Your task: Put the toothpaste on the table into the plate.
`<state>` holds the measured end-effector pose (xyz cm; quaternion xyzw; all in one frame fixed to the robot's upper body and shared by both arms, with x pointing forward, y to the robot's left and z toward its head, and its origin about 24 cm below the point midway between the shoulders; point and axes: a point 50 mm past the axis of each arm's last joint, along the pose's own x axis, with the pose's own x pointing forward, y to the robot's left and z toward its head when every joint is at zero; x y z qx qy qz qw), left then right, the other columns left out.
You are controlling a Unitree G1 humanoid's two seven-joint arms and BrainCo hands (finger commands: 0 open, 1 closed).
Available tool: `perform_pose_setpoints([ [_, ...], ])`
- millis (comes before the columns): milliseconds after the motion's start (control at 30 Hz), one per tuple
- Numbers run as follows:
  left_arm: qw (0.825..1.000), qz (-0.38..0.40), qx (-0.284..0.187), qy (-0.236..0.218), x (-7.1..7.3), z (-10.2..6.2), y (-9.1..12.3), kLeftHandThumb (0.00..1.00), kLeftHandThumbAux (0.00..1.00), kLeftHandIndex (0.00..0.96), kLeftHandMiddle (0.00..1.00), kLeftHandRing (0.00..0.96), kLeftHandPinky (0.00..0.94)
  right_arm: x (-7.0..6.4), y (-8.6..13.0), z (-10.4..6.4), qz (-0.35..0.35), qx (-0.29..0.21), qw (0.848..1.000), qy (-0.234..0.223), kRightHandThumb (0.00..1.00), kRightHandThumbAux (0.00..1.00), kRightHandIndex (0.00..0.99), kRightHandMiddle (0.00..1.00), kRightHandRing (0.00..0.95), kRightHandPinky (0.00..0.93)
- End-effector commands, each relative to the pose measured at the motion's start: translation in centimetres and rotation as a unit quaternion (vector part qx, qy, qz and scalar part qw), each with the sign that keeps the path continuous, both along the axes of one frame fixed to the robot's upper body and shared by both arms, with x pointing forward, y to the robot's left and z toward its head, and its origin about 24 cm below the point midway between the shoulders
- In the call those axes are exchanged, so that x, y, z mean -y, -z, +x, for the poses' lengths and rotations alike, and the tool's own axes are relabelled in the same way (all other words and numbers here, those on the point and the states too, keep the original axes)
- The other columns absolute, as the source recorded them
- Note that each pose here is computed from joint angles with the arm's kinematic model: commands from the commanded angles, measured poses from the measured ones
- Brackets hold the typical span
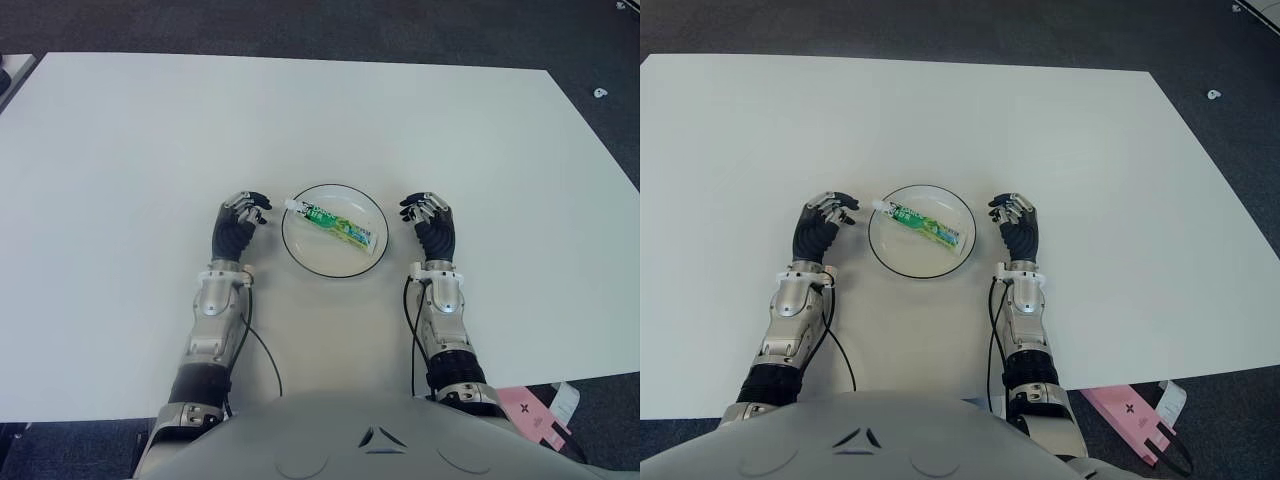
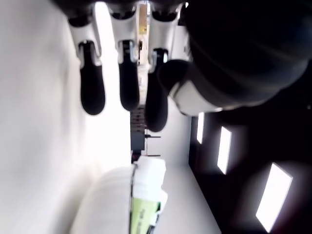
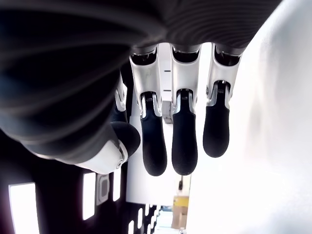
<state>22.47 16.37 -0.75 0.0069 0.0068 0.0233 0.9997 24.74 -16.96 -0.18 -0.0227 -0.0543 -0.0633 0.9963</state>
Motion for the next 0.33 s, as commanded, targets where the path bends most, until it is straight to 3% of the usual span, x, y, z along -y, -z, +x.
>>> perform_pose_setpoints([
  [33, 0.994, -0.001, -0.110, 0.000, -0.85, -2.24, 3.65, 0.712, 0.720, 0.430, 0.501, 0.504, 0.506, -0.02, 2.60, -1.60, 0.007, -0.069, 0.998, 0.006, 0.711, 0.726, 0.430, 0.506, 0.519, 0.518],
  [333, 0.993, 0.005, -0.115, 0.009, -1.30, -2.22, 3.75, 0.713, 0.719, 0.431, 0.518, 0.521, 0.517, -0.11, 2.68, -1.61, 0.010, -0.070, 0.997, 0.004, 0.712, 0.727, 0.430, 0.509, 0.517, 0.526],
])
